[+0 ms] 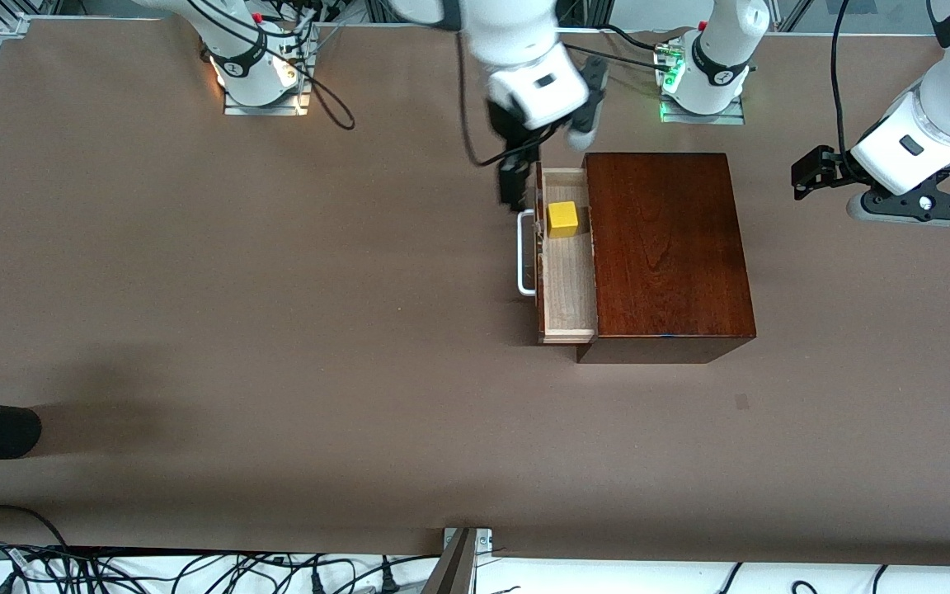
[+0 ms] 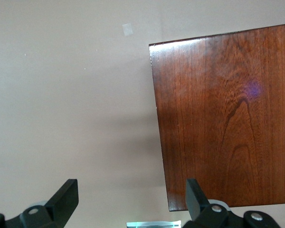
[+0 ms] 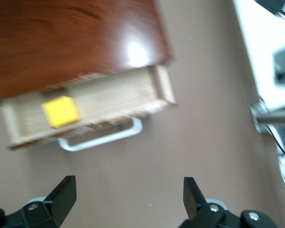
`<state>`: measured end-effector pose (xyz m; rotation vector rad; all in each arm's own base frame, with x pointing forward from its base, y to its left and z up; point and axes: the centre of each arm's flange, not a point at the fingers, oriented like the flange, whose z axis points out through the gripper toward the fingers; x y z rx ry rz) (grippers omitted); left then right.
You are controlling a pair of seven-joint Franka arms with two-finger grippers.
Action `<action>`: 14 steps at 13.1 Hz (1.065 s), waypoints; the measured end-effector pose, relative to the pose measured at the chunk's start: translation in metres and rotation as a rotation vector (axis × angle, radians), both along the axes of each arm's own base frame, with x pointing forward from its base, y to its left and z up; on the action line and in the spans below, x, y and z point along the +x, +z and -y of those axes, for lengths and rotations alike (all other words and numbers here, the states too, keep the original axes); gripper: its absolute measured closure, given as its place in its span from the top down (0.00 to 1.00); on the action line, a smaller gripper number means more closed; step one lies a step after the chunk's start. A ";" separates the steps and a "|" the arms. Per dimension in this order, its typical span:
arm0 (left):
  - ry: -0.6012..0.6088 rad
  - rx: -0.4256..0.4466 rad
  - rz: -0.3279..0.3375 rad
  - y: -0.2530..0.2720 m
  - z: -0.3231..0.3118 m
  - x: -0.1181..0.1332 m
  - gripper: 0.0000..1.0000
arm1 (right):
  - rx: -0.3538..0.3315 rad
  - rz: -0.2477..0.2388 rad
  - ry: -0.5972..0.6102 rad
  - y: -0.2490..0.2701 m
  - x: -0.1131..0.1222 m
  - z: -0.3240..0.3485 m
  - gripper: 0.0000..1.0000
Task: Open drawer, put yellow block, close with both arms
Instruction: 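Raise the right gripper away while the left gripper reaches the drawer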
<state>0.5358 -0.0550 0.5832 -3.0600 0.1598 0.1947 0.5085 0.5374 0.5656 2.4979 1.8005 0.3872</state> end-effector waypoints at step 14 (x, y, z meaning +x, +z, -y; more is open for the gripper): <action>-0.248 -0.021 -0.189 -0.029 0.134 -0.031 1.00 | 0.112 -0.215 -0.713 0.084 0.122 0.401 1.00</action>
